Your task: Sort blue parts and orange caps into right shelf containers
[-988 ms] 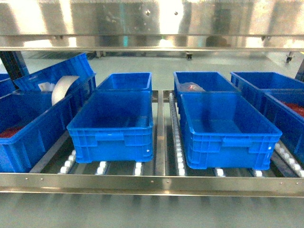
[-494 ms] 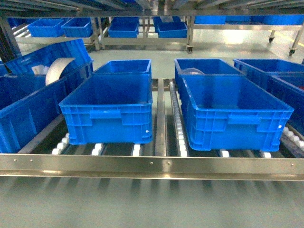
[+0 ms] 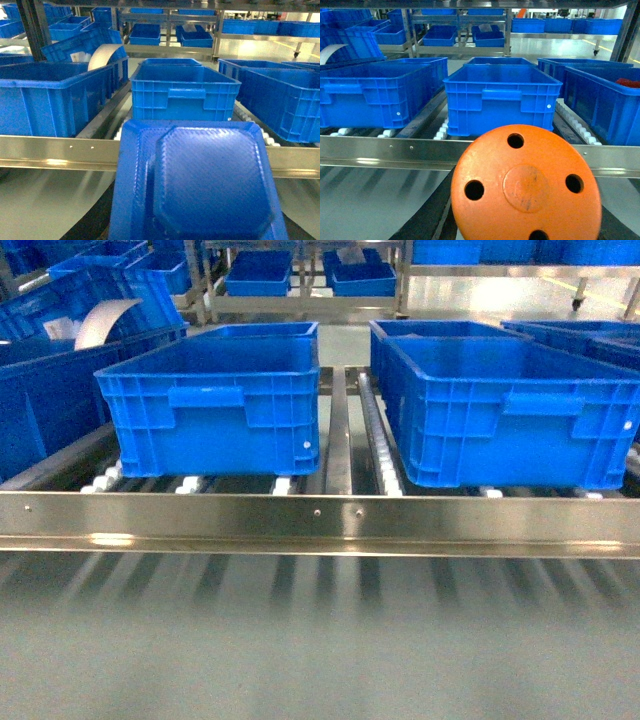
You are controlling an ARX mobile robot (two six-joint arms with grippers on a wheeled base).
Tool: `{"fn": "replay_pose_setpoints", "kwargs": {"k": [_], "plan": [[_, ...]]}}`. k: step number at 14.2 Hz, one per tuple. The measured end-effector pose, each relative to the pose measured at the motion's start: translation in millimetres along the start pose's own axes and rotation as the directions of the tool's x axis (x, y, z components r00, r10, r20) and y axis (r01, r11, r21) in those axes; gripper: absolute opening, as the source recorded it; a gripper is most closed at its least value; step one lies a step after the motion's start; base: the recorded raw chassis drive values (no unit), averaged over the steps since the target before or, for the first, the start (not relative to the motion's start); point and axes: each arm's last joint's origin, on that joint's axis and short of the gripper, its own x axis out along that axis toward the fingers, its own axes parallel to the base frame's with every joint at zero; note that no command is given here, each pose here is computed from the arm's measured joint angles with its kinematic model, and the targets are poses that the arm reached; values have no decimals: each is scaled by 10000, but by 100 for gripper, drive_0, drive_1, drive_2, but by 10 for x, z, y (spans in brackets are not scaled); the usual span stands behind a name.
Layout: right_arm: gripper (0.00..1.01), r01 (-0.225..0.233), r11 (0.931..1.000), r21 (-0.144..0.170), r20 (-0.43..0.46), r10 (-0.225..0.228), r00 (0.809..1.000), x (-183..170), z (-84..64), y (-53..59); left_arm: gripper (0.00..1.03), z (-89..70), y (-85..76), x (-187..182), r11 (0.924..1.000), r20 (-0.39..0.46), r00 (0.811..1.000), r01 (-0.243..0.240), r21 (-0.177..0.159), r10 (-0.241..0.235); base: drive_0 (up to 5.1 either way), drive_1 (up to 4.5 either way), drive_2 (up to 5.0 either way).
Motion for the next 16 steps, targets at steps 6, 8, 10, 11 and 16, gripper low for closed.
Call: {"fn": "replay_pose_setpoints", "kwargs": {"k": [6, 8, 10, 11, 16], "plan": [[44, 4, 10000, -8, -4, -4, 10000, 0, 0, 0, 41, -1, 0, 0, 10000, -8, 10000, 8, 0, -8, 0, 0, 0], [44, 4, 10000, -8, -4, -4, 10000, 0, 0, 0, 41, 0, 0, 0, 10000, 0, 10000, 8, 0, -8, 0, 0, 0], [44, 4, 10000, -8, -4, -4, 10000, 0, 0, 0, 41, 0, 0, 0, 10000, -4, 10000, 8, 0, -8, 0, 0, 0], [44, 0, 10000, -4, -8, 0, 10000, 0, -1, 0, 41, 0, 0, 0, 10000, -4, 10000, 8, 0, -8, -2, 332, -335], [44, 4, 10000, -8, 0, -4, 10000, 0, 0, 0, 41, 1, 0, 0, 10000, 8, 10000, 8, 0, -8, 9, 431, -412]]}}
